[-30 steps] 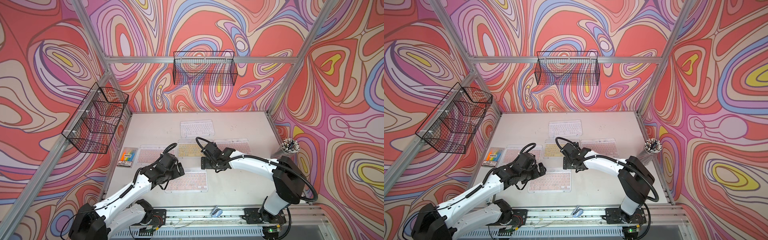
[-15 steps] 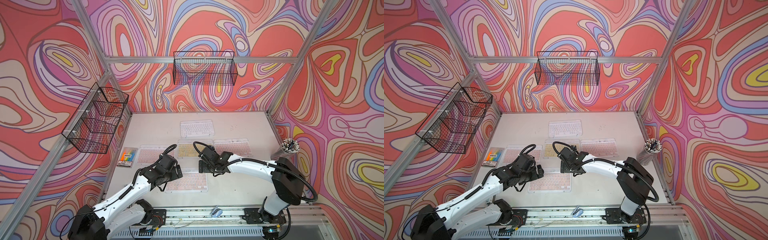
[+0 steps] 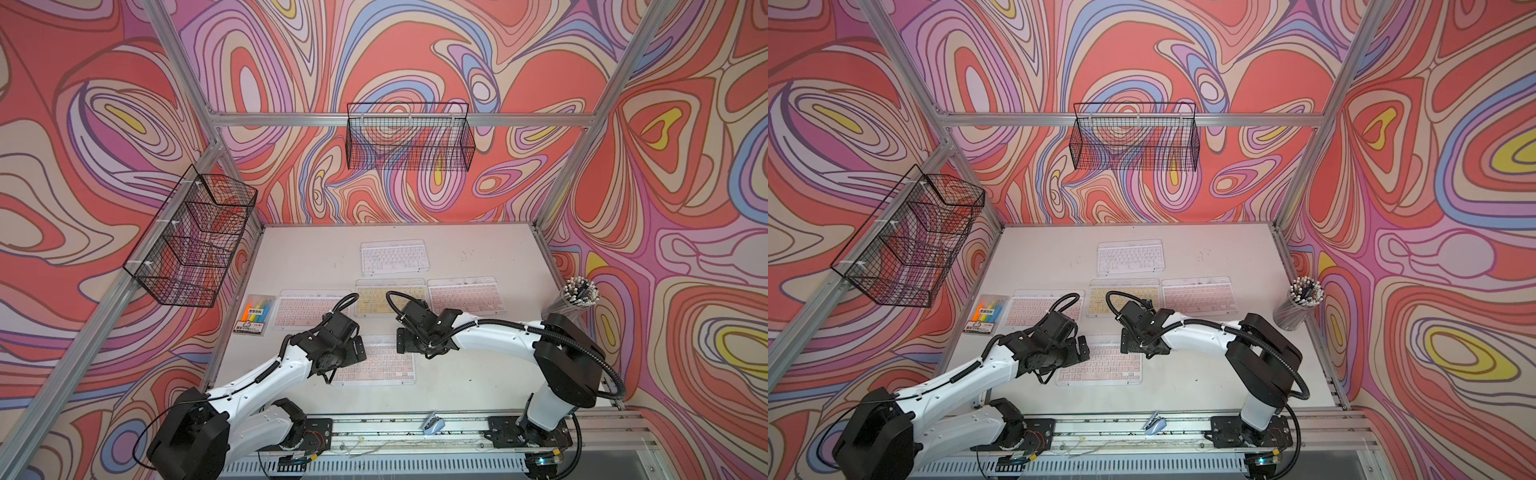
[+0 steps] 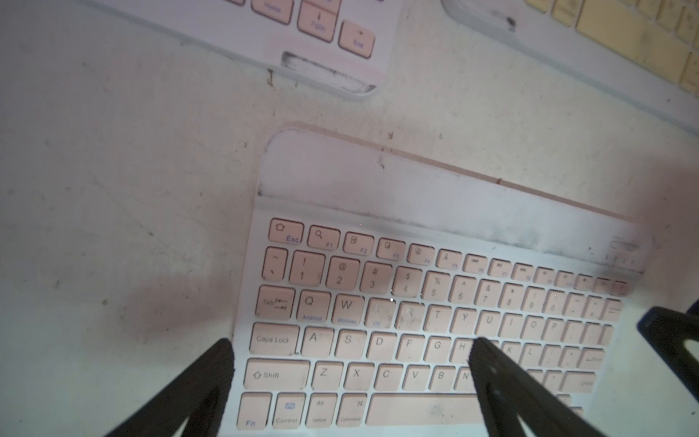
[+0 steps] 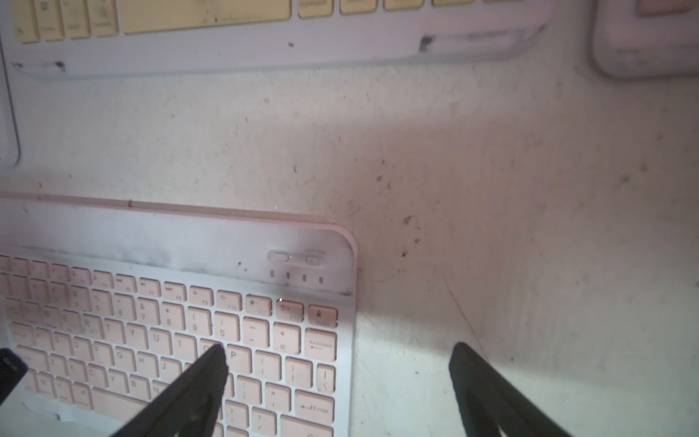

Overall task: Stack the numeric keypads
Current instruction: Move the numeric keypad to the center of the board, then pick up the numeric keypad from the center of the board.

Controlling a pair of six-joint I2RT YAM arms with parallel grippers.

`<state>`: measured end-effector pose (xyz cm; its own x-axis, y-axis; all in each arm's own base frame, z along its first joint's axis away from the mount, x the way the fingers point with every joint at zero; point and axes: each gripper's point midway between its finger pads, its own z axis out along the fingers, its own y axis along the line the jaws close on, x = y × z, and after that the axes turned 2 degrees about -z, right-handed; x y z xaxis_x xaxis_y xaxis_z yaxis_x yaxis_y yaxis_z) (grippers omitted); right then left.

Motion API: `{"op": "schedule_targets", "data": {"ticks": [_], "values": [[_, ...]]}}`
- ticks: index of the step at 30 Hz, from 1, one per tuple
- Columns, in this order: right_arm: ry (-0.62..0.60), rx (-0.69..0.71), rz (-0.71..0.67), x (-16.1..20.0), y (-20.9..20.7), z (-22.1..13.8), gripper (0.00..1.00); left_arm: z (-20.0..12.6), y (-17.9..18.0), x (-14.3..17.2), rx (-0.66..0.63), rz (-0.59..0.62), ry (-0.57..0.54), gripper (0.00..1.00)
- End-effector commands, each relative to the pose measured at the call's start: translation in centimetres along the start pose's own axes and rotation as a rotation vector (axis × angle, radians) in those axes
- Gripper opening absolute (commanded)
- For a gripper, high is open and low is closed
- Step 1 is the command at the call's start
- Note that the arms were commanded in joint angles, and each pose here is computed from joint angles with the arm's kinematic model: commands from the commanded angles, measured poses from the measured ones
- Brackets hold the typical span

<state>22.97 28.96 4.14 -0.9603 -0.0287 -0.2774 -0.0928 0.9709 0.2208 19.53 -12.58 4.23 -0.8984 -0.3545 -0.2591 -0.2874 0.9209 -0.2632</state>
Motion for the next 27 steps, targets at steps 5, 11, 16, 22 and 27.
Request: {"op": "schedule_targets", "data": {"ticks": [5, 11, 16, 22, 27], "values": [[0.063, -0.055, -0.010, 1.0, 1.5, 1.7, 0.95, 0.6, 0.2, 0.2, -0.029, -0.002, 0.017, 1.00], [0.092, -0.050, -0.022, 1.3, 1.8, 2.2, 0.94, -0.1, 0.1, 0.0, -0.024, -0.009, 0.010, 1.00], [0.102, -0.057, -0.013, 1.7, 1.7, 2.2, 0.94, -0.5, 1.1, -0.2, -0.071, -0.004, -0.005, 1.00], [0.102, -0.053, -0.011, 1.8, 1.5, 2.2, 0.94, -0.8, 1.4, -0.6, -0.080, -0.011, -0.035, 1.00], [0.103, -0.063, -0.010, 1.9, 1.6, 2.1, 0.93, -0.4, 1.5, -0.5, -0.086, -0.009, -0.034, 1.00]]}}
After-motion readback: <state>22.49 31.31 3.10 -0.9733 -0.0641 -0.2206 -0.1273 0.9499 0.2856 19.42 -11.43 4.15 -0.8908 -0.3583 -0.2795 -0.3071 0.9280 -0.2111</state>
